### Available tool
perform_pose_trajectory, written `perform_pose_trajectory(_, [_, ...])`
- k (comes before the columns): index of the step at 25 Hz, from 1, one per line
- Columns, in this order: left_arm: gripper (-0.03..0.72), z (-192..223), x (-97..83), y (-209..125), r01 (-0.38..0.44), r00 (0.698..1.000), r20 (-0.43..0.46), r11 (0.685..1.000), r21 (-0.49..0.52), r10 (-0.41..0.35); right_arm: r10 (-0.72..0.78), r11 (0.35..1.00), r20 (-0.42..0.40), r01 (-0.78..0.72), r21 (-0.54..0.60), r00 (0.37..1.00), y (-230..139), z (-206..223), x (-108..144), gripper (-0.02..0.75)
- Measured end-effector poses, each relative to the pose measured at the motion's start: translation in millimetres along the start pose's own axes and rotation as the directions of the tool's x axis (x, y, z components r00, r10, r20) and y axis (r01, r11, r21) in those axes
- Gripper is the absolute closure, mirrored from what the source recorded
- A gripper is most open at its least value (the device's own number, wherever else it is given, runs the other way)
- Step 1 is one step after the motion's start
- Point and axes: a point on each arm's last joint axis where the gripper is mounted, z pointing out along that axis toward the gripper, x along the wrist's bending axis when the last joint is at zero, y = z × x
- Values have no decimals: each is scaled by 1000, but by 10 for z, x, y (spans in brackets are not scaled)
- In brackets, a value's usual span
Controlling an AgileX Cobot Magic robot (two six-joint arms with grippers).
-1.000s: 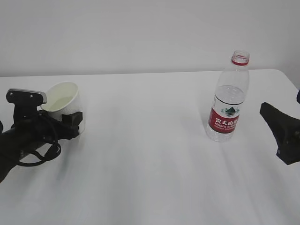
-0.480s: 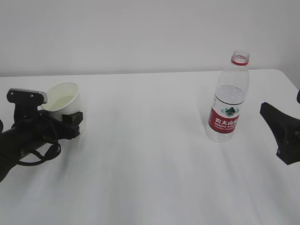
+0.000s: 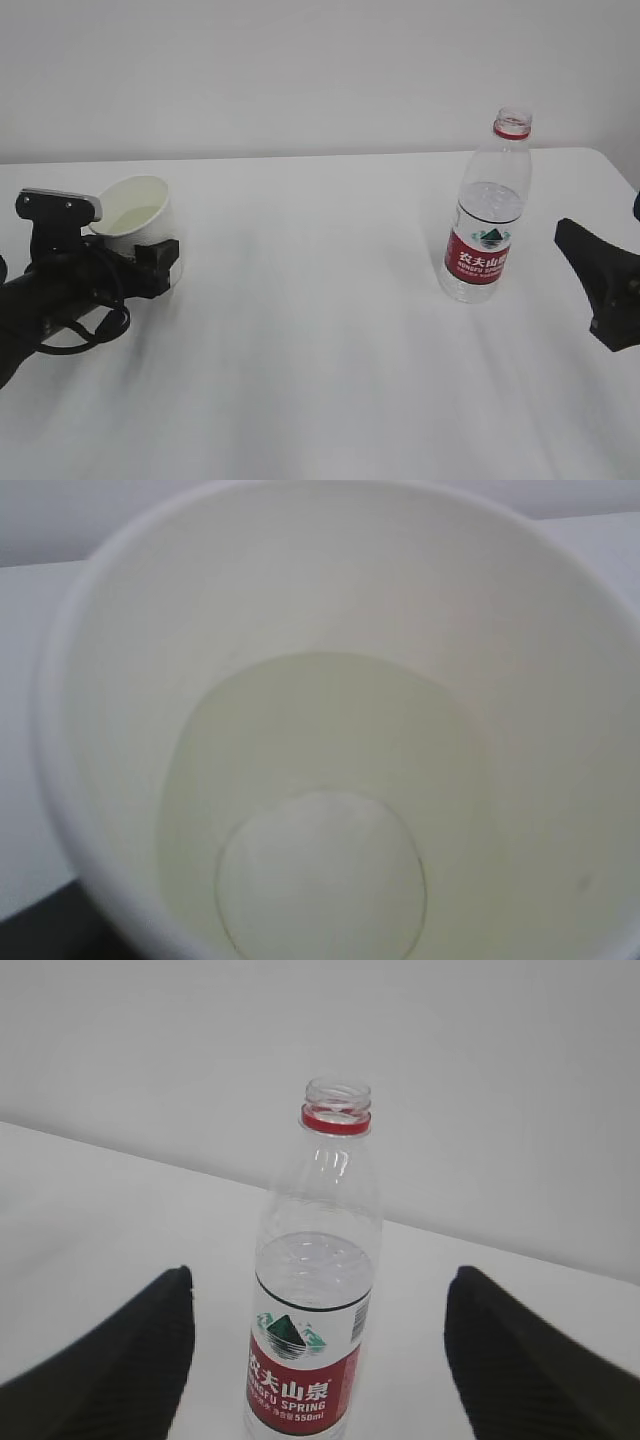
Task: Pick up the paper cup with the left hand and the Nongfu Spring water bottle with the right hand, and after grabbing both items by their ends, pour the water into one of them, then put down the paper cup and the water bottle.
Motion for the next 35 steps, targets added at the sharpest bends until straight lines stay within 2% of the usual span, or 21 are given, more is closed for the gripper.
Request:
perform_pose_trajectory(4, [99, 0, -6, -5, -5, 1000, 7, 1000, 6, 5, -2, 1000, 0, 2, 0, 1000, 0, 0, 0, 146])
perform_pose_trajectory(9, [86, 0, -8, -6, -6, 1000, 8, 1000, 7, 6, -2, 1000, 0, 2, 0, 1000, 0, 0, 0, 146])
perform_pose_trajectory(16, [4, 0, -31, -18, -23, 999, 34, 1000, 20, 22, -2, 1000, 0, 2, 0, 1000, 0, 0, 0, 145])
perform_pose_trajectory(35, [-4, -145, -76, -11, -52, 996, 74, 997, 48, 48, -2, 1000, 0, 2, 0, 1000, 0, 0, 0, 146])
